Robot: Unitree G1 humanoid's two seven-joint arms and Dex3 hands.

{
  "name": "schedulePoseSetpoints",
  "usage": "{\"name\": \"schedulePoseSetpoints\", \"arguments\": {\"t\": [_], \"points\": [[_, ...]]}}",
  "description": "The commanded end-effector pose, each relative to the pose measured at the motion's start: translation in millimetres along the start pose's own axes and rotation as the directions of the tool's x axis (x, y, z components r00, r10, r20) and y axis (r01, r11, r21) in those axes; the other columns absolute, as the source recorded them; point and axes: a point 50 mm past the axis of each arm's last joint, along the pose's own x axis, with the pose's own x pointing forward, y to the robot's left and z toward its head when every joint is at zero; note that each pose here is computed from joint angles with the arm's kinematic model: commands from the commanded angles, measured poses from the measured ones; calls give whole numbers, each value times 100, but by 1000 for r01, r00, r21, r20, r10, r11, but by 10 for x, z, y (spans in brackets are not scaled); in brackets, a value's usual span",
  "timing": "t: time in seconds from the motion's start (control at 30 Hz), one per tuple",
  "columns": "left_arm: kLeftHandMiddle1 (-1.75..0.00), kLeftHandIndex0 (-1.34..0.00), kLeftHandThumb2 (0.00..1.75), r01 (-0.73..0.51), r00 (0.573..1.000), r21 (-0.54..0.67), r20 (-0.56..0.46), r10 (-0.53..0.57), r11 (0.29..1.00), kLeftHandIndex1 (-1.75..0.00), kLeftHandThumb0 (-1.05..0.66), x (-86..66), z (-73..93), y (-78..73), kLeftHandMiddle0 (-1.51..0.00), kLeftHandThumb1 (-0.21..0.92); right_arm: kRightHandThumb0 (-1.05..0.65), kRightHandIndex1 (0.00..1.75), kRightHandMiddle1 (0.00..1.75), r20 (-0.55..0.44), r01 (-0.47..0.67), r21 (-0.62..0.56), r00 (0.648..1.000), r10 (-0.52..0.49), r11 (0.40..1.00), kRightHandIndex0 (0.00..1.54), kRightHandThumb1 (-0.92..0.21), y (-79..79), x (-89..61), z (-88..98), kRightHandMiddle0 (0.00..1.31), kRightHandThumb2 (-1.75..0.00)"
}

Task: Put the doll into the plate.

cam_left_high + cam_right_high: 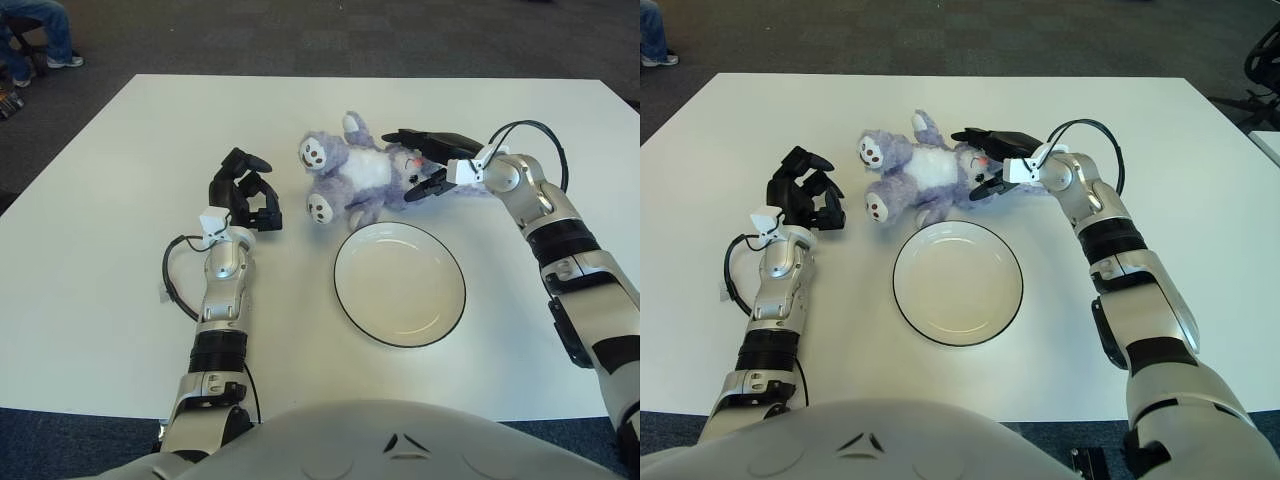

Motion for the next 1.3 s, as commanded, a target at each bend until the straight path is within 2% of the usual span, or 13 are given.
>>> {"name": "schedulePoseSetpoints", "arguments": {"t": [0.0,0.33,0.77,1.27], "points": [[-175,-81,171,-24,998,7,-63,25,1000,-151,-1,-129,-151,42,-93,-10,-86,4,24,-4,10,-25,1000,-10,1000,12,-81,-24,73,10,0,-27],[-175,-81,171,-29,998,11,-63,30,1000,-151,-2,-138,-148,43,-93,-11,-88,3,17,-52,-16,-51,999,14,999,11,-80,60,161,-40,0,-28],[-175,-81,169,-28,998,-3,-54,28,1000,-148,-2,-144,-146,48,-92,-9,-89,0,2,-111,-11,-54,994,4,998,0,-78,204,226,-98,0,-29],[-175,-80,172,-32,999,-1,-44,32,999,-152,-1,-149,-140,46,-93,-10,-82,1,0,-170,-15,-34,985,9,999,1,-73,330,261,-117,0,-30]]}}
